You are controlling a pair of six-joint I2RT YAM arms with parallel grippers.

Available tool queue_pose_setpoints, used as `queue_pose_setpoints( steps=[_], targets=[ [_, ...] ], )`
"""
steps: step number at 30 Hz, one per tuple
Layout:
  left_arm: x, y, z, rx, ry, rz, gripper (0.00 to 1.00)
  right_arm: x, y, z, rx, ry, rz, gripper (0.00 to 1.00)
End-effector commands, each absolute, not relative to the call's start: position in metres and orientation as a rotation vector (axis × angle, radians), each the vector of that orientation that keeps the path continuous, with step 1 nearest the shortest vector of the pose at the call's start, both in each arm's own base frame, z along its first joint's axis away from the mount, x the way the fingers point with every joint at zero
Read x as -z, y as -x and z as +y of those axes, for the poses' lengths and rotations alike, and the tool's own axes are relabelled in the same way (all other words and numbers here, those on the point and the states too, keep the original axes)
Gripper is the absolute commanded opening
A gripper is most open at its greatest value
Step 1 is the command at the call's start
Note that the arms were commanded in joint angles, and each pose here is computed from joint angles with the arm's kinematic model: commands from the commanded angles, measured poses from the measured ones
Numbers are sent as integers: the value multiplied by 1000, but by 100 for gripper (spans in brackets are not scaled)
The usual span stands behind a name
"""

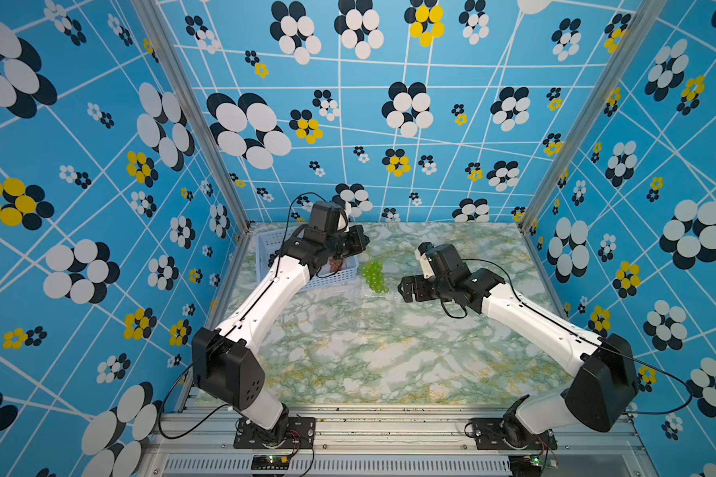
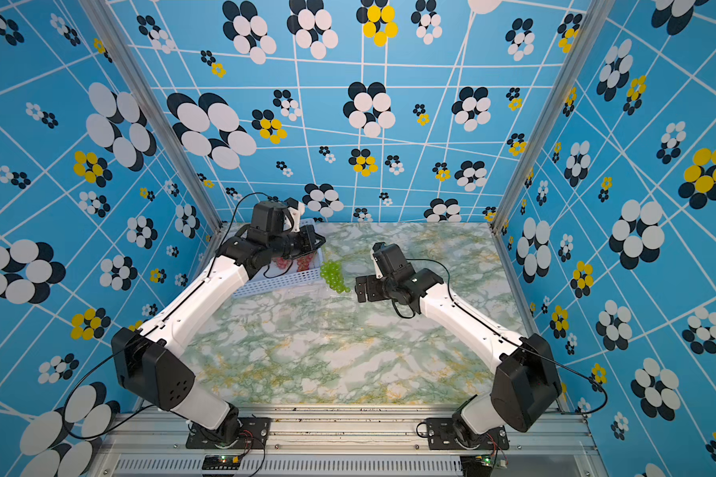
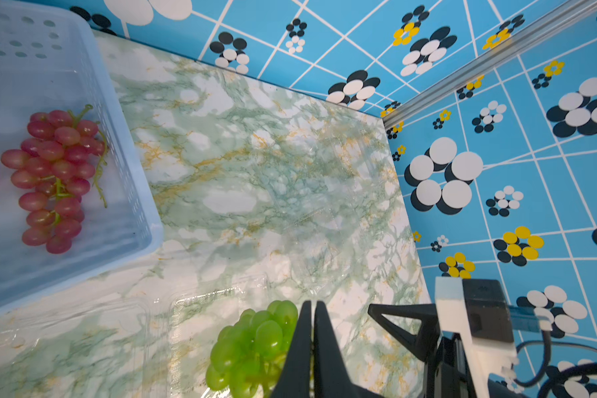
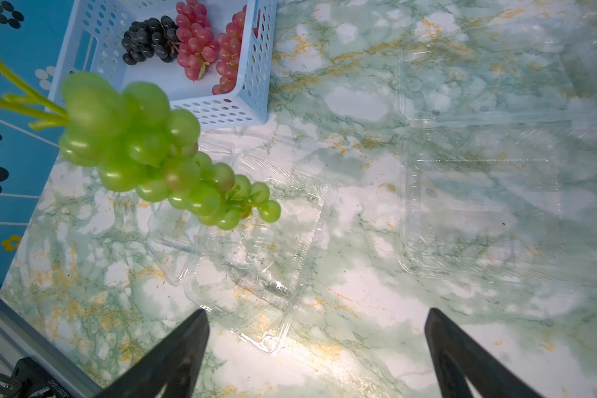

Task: Pack grapes into containers
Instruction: Place the grape into the packing box.

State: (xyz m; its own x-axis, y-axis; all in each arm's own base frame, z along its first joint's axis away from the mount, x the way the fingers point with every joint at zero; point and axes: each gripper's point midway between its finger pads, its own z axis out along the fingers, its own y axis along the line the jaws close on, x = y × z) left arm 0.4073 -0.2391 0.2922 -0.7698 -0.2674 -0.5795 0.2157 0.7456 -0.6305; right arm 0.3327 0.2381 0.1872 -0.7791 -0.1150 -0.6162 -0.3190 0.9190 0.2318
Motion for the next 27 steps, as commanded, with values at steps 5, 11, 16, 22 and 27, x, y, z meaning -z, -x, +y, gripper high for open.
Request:
queue_pose_setpoints(
  steps=[5,11,16,22,27],
  targets=[
    [-257,-388,-255,961,44,2322,0,-183,-327,232,-422,278,2443,99],
    [-230,-376,-266,985,48,2367,0,-174,-326,231,-414,275,2456,99],
    [-206,-371,-275,1003,59,2400,0,-166,-327,230,-405,271,2467,99],
    [-173,-367,-283,1007,74,2457,0,-157,-328,232,-402,272,2485,99],
    [-148,-367,-281,979,92,2501,0,-153,-328,232,-396,275,2493,99]
  ],
)
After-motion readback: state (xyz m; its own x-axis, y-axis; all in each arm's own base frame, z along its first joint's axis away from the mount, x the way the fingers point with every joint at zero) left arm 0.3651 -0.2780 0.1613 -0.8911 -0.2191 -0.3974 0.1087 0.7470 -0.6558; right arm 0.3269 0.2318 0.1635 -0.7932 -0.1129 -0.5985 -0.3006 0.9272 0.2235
